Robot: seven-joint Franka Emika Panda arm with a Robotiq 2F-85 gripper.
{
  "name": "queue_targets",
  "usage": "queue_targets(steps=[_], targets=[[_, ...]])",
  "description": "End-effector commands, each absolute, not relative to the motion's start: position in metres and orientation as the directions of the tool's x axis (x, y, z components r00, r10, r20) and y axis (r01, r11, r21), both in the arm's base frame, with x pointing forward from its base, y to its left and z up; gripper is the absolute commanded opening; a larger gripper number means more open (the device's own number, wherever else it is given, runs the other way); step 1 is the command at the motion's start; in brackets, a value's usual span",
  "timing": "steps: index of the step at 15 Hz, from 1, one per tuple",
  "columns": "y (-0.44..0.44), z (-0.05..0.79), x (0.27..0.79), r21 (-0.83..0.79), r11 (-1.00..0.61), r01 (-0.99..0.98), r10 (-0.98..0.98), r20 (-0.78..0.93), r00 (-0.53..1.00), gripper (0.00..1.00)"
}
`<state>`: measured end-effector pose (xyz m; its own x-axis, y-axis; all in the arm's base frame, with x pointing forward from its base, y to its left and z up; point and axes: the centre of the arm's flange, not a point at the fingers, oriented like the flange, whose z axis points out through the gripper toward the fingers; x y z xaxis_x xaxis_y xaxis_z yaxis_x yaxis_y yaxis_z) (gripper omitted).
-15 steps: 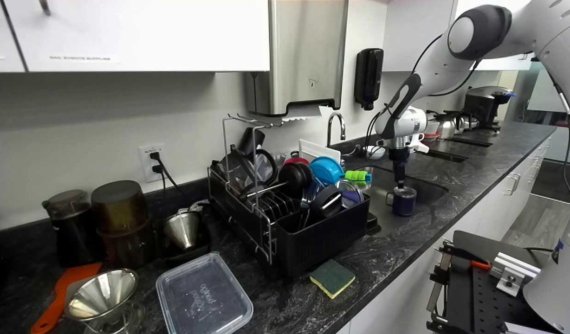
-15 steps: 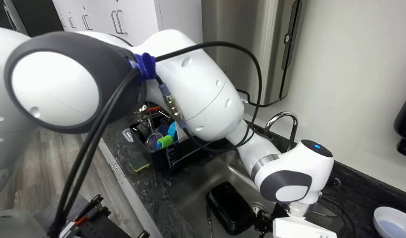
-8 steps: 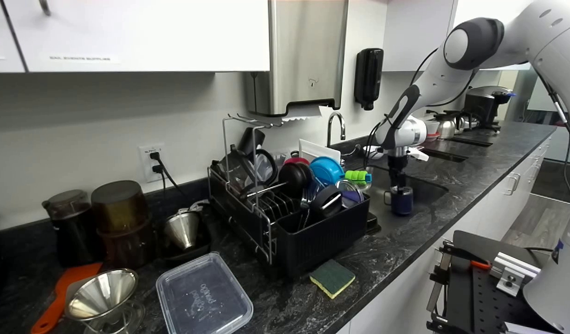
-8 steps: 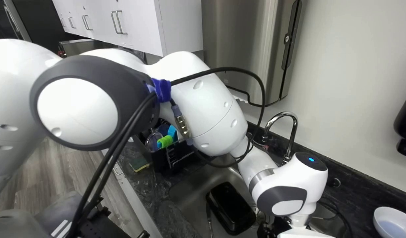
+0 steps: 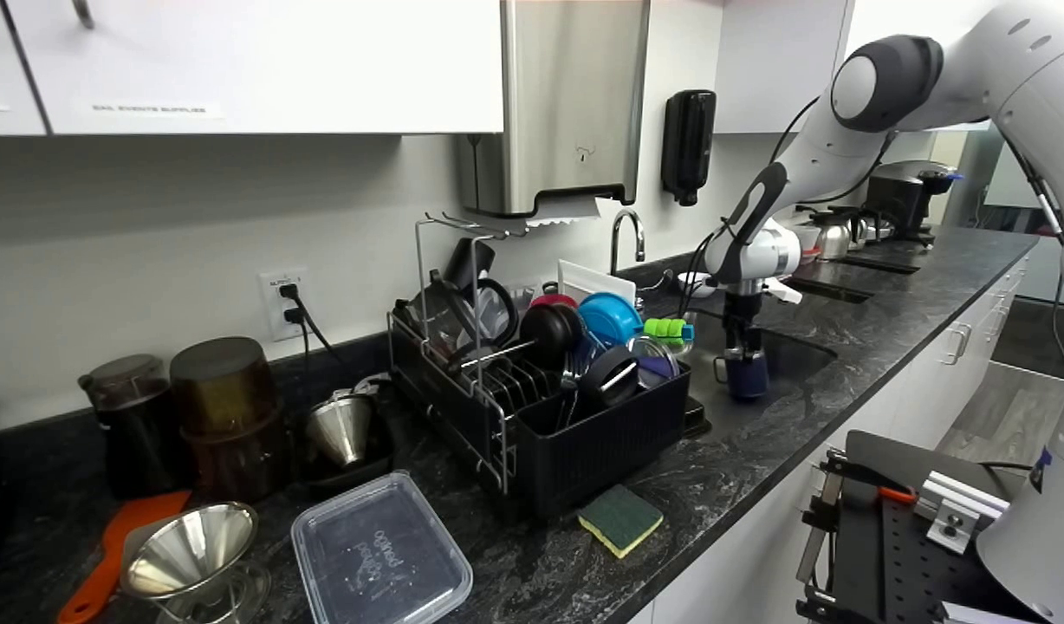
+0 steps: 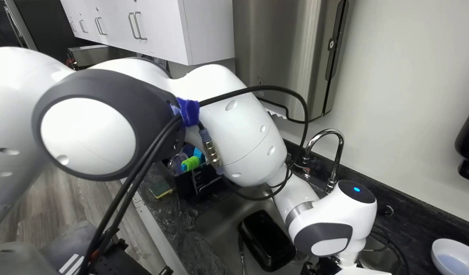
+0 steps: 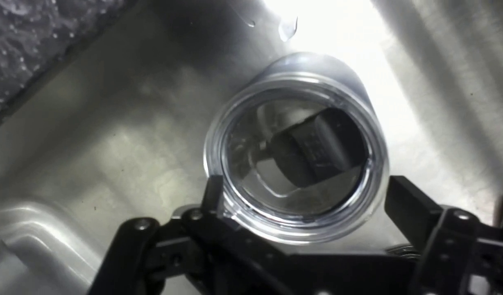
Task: Put the blue object on the dish rack
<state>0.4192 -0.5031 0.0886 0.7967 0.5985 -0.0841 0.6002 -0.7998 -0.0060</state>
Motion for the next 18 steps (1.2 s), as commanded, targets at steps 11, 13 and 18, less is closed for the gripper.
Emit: queue_targets(steps=[11, 13, 18], targets=[[-0.464, 0.128, 0.374, 0.136, -0.757, 0.639, 0.641, -0.029, 0.767, 1.00], [-0.460, 0.134, 0.388, 0.119, -0.798, 0.591, 0.596, 0.002, 0.803, 1.00], [-0.453, 0.141, 0.433, 0.087, -0.918, 0.386, 0.394, 0.104, 0.913, 1.00]])
